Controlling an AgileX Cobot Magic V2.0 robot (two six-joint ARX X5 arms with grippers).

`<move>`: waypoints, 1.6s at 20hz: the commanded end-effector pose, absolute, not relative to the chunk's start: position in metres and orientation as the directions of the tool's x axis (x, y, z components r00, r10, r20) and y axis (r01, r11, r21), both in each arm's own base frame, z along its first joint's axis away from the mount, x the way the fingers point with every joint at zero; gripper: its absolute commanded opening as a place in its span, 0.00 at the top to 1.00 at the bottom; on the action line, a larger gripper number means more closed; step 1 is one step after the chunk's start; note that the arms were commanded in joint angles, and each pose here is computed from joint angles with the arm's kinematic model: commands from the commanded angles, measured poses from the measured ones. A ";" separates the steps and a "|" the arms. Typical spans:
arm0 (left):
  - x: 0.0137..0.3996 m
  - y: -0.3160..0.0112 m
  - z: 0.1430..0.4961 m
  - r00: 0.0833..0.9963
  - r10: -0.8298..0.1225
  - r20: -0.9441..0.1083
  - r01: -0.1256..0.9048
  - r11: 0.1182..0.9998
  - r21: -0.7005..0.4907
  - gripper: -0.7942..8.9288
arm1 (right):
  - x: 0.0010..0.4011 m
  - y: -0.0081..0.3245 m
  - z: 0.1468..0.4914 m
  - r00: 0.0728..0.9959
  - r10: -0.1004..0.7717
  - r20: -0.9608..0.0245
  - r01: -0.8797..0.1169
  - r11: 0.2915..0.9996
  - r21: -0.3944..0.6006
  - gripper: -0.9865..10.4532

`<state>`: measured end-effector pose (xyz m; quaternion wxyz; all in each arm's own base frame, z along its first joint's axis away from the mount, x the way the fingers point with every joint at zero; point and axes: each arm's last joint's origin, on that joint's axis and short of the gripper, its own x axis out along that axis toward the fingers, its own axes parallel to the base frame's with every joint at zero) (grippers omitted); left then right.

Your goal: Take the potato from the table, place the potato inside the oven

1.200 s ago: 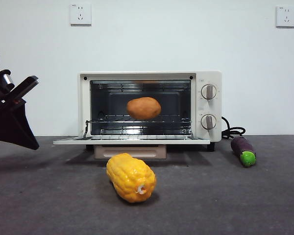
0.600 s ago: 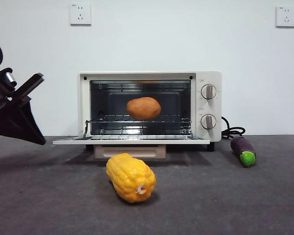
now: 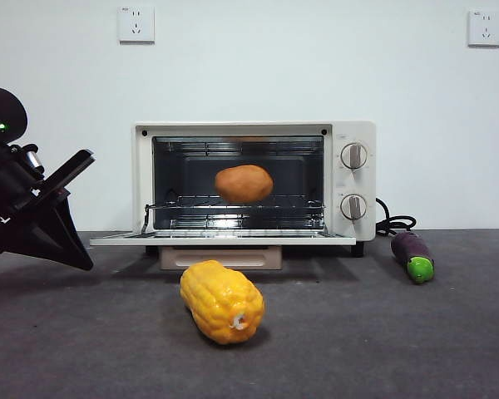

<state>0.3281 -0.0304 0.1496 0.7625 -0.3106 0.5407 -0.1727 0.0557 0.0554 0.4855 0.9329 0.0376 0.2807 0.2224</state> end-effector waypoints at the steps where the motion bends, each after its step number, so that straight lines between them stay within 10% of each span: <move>1: 0.332 -0.031 0.150 0.381 -0.606 -0.698 -0.096 0.725 -0.682 0.93 | 0.055 0.054 0.483 0.734 0.430 -0.525 -0.383 0.901 0.202 0.91; 32: 0.345 -0.023 0.165 0.424 -0.770 -0.477 -0.062 0.500 -0.864 0.93 | 0.055 0.054 0.484 0.734 0.430 -0.525 -0.377 0.902 0.212 0.91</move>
